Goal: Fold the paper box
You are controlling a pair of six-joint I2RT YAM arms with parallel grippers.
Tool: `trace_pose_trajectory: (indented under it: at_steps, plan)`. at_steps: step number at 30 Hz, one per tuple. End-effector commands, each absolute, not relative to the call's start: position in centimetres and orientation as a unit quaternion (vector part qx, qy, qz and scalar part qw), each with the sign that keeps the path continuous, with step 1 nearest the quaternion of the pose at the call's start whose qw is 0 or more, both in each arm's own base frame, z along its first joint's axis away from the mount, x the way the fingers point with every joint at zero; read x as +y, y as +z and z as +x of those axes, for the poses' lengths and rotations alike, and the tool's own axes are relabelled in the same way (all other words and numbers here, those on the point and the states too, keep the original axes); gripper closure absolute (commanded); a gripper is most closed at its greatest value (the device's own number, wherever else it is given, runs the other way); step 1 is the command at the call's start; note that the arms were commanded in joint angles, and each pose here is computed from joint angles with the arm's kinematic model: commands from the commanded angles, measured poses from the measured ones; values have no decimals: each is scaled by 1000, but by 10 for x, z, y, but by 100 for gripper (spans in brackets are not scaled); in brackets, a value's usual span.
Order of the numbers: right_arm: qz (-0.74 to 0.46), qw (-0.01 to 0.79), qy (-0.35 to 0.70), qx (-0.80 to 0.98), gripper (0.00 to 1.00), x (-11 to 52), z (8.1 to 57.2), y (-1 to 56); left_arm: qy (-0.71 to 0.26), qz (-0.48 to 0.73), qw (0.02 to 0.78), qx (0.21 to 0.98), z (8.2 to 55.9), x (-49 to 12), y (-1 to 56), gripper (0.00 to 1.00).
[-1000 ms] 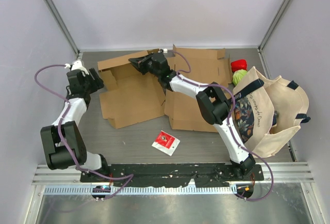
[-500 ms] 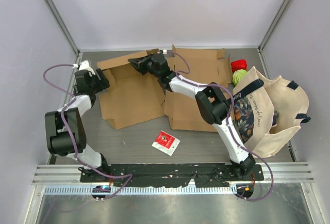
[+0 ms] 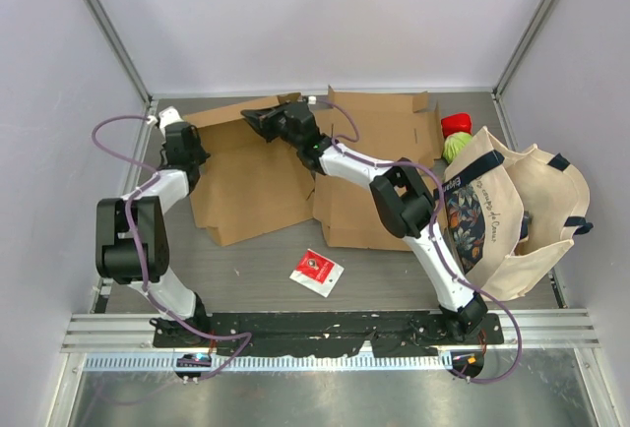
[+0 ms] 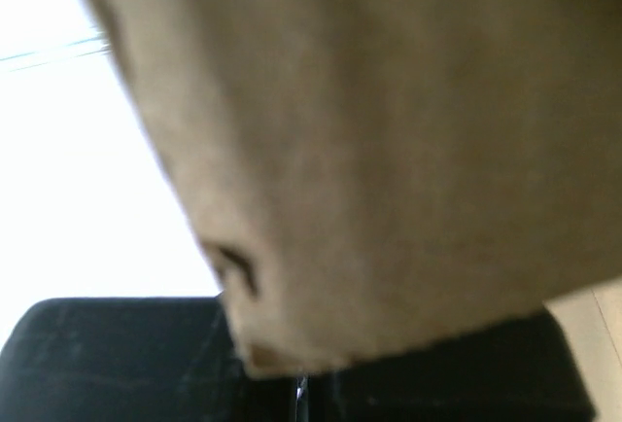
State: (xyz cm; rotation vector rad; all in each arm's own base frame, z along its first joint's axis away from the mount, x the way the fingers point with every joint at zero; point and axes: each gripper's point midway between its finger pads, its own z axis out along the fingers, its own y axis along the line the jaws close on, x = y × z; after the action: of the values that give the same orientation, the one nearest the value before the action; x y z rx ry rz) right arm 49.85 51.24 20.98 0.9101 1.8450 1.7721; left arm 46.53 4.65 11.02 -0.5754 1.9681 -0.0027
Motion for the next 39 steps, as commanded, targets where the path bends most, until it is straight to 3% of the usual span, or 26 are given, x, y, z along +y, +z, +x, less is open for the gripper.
trace_pose_trajectory:
  at_steps: [1,6,7,8,9,11,15,26,27,28,31,34,39]
  plan:
    - [317,181,640,676,99,529,479,212,90,-299,531,788,470,70,137,100]
    - [327,181,639,672,99,524,478,211,124,-323,501,794,457,78,117,100]
    - [329,181,640,671,99,524,477,211,122,-322,500,794,459,77,116,96]
    - [330,178,640,671,99,524,475,211,124,-322,496,796,459,78,112,83]
    - [333,179,639,670,99,523,476,211,140,-330,496,791,459,84,115,82]
    - [338,176,640,667,99,524,472,213,183,-333,466,799,449,79,103,100]
    - [344,172,647,658,99,530,467,219,240,-341,456,786,450,82,109,100]
    - [347,188,644,656,99,527,464,222,213,-314,467,799,454,73,114,100]
    - [344,188,645,656,99,528,464,224,208,-309,464,803,456,71,114,94]
    - [340,190,647,655,99,527,463,226,199,-307,467,805,457,68,117,78]
    - [336,200,643,659,99,520,466,225,163,-297,492,802,456,60,132,59]
    - [334,204,639,662,99,514,467,220,142,-282,510,800,451,55,135,48]
    - [328,208,639,664,93,510,468,218,115,-272,518,803,452,48,134,43]
